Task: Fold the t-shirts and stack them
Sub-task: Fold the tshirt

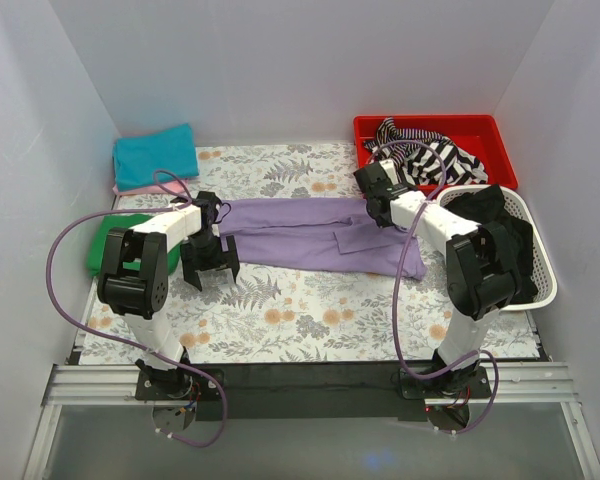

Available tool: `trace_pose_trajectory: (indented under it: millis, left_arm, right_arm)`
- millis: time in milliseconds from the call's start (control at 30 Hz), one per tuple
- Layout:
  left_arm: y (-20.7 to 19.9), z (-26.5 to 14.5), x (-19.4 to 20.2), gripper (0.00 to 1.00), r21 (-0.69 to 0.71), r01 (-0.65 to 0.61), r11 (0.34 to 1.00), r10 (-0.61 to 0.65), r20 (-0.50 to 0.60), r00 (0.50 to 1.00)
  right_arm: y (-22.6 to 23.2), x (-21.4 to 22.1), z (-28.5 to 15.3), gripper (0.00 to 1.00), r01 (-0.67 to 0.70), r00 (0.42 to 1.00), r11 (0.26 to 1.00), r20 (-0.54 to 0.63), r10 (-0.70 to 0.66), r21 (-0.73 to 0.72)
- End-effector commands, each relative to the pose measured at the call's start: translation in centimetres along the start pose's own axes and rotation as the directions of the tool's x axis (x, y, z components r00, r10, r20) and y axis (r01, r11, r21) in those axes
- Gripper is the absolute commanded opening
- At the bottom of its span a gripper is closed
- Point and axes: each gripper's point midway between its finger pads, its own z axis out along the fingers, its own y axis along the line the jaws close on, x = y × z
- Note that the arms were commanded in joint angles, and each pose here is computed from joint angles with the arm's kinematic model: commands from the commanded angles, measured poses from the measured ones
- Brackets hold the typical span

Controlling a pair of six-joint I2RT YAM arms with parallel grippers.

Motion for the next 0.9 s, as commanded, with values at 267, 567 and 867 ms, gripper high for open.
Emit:
trace_pose_trajectory:
  millis: [267, 567, 867]
  left_arm:
    - [-0.8, -1.1, -0.5, 0.93, 0.052, -0.013, 0.999, 0.012, 0.036, 0.999]
    - [-1.5, -4.2, -3.7, 0.93, 0.079, -0.009, 0.997, -0.008, 0.203, 0.979]
    - [-0.6, -4.8, -6.2, 0.97, 0.042, 0.079, 0.996, -0.088, 0.314, 0.945]
  right_arm:
    - [0.9, -1.6, 1.9, 0.55, 0.057, 0.998, 0.998, 0.012, -0.057, 0.015]
    - [1.1, -4.6, -2.9, 0.7, -0.05, 0.99, 0.986, 0.121, 0.069, -0.158]
    - [7.6, -2.6, -3.5, 0.68, 0.003, 0.997, 0.922, 0.067, 0.025, -0.387]
